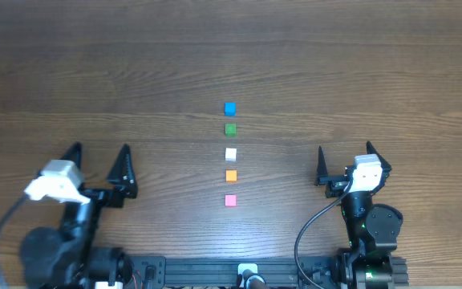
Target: Stack Cubes
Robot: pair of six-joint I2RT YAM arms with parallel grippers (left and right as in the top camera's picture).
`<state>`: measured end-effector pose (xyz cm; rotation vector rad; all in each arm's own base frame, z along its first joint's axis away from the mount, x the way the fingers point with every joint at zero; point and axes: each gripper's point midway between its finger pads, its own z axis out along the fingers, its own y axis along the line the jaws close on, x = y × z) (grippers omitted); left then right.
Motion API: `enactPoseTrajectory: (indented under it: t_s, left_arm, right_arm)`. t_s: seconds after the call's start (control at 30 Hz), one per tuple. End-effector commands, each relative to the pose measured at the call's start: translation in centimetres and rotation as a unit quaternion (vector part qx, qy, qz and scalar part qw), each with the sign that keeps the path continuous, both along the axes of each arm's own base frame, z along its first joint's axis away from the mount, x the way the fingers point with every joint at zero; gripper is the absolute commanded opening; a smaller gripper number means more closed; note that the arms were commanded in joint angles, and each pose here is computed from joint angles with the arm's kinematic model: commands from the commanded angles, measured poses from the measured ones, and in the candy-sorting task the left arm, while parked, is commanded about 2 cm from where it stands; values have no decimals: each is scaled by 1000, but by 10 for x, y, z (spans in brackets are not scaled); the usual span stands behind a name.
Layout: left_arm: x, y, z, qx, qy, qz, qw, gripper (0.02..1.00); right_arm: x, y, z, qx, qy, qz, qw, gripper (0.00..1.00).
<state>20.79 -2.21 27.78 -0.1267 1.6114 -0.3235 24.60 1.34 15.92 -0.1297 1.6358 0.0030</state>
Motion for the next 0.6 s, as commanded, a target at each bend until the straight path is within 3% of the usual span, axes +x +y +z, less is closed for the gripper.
enactPoseTrajectory:
  t_s: [0.03,0.17,0.33,0.6]
  left_arm:
    - [-14,3,47,-8,56,9,998,1000]
    - [-17,-2,66,-6,121,-1,993,1000]
    - [-5,-27,87,5,174,-62,983,1000]
    - [24,-95,46,56,305,-172,935,998]
  right_arm:
    - [0,-3,-2,-2,0,-7,1000,991]
    - [0,-3,-2,-2,0,-7,1000,993]
    - [0,-3,-1,-2,0,-7,1000,993]
    - [0,-3,-2,-2,0,-7,1000,991]
